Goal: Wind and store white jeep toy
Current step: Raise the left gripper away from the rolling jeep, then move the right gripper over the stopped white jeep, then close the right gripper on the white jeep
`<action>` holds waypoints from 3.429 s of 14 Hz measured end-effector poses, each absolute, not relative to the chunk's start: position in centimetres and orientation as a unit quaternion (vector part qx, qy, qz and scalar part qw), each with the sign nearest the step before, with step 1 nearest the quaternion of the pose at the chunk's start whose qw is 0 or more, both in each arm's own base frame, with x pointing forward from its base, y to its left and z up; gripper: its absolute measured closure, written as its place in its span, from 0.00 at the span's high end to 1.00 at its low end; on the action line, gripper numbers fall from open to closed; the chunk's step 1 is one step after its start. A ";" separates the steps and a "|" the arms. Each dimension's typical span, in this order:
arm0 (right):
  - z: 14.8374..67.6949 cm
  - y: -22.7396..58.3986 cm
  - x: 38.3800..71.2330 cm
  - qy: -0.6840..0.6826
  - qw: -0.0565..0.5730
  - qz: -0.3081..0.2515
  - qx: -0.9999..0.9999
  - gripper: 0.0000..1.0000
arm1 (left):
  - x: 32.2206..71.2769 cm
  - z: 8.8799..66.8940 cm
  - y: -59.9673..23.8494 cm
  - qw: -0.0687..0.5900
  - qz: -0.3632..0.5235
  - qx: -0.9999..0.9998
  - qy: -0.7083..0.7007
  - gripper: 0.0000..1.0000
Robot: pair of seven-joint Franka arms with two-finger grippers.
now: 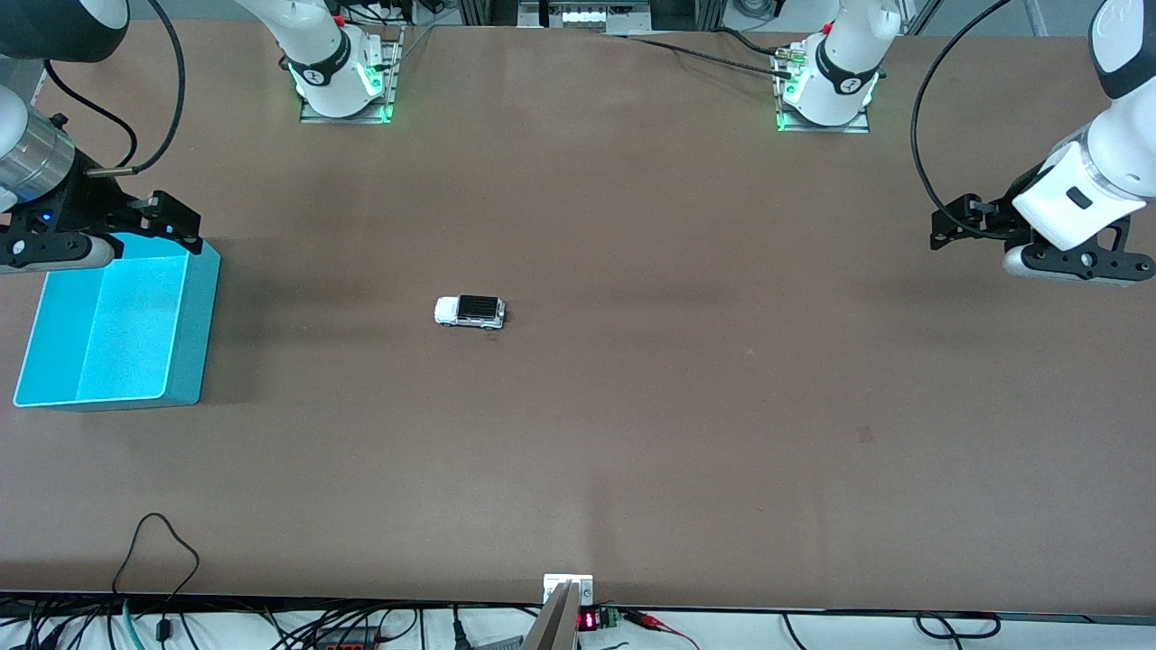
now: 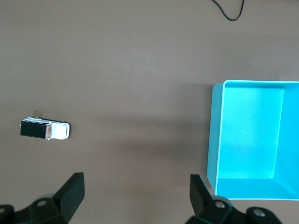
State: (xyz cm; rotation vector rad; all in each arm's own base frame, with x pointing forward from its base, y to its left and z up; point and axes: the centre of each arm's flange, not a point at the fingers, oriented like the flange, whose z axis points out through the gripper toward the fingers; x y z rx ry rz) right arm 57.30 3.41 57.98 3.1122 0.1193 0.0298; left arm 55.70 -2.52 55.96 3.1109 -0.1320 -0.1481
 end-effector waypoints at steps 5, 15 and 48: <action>57.1 2.7 57.6 0.042 0.014 0.002 0.999 1.00 | 55.5 59.5 -2.2 0.012 -0.041 0.998 -0.042 1.00; 45.7 14.9 60.2 0.364 0.010 -0.060 0.930 1.00 | 55.6 60.8 -2.3 0.012 -0.026 0.999 -0.043 1.00; 19.8 32.8 51.3 0.653 0.009 0.020 0.757 0.52 | 55.0 60.9 -4.1 0.010 -0.048 0.999 -0.010 1.00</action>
